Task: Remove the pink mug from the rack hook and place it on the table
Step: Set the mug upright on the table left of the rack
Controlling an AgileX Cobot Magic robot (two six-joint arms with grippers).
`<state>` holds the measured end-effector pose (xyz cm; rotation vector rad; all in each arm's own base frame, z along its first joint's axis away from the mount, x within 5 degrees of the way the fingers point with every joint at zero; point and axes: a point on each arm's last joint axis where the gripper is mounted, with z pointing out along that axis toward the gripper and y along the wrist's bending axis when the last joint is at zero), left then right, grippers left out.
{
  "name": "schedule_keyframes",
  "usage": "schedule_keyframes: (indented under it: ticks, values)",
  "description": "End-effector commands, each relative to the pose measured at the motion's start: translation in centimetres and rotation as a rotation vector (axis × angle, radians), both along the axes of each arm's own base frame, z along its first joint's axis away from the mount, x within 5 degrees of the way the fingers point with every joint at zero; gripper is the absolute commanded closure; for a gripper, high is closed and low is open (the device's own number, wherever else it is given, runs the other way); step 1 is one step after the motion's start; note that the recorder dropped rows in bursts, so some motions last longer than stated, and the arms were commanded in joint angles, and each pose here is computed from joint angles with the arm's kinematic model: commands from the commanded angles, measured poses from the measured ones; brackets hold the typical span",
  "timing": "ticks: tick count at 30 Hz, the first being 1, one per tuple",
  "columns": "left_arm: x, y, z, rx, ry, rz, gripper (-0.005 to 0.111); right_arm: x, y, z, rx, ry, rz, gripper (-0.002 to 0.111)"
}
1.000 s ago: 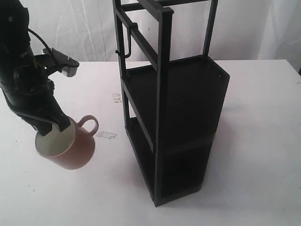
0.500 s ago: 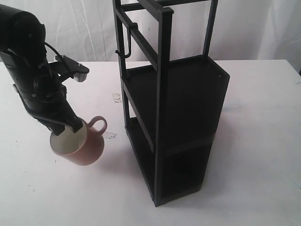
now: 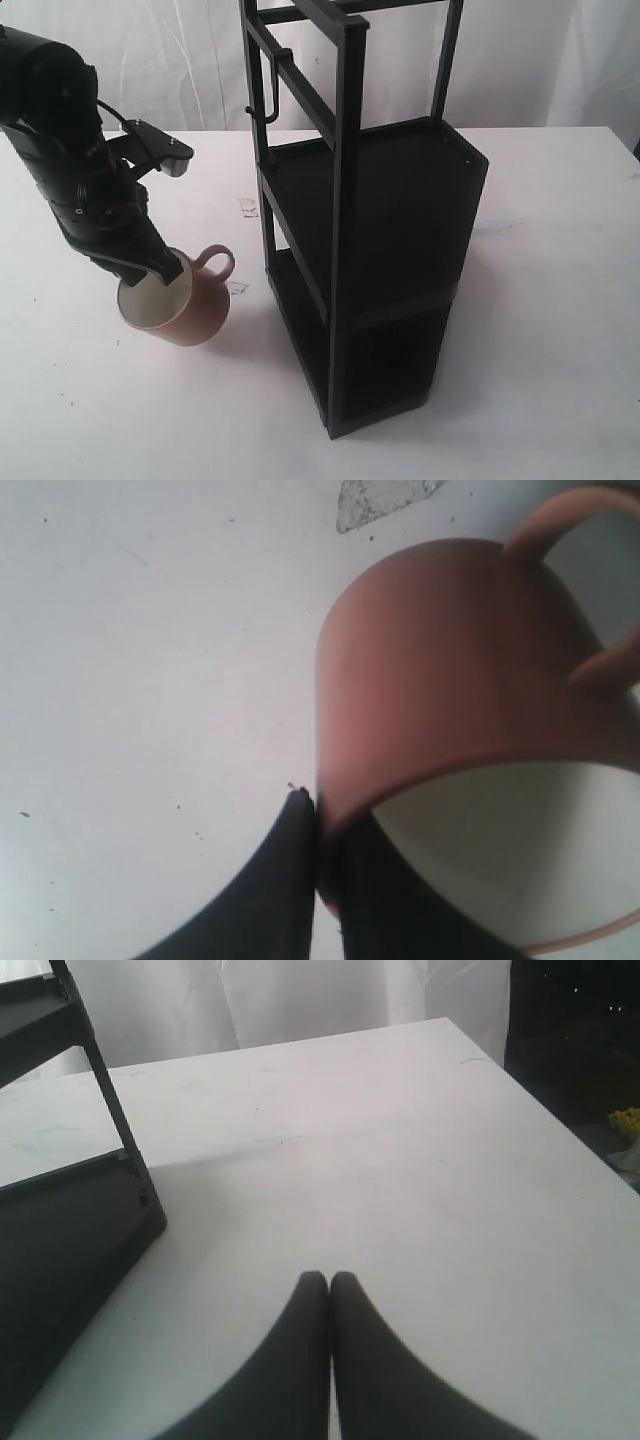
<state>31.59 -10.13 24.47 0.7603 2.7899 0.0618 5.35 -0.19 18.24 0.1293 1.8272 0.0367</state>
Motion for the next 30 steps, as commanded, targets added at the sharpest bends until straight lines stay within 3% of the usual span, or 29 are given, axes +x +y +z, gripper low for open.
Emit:
schedule_keyframes:
  ticks: [1, 30]
  values:
    - [-0.29, -0.17, 0.04, -0.01, 0.005, 0.001, 0.107, 0.0, 0.01, 0.0, -0.006, -0.006, 0.006, 0.108]
    - [-0.61, 0.02, -0.86, 0.003, 0.013, -0.004, 0.107, 0.0, 0.01, 0.0, -0.008, -0.007, 0.006, 0.108]
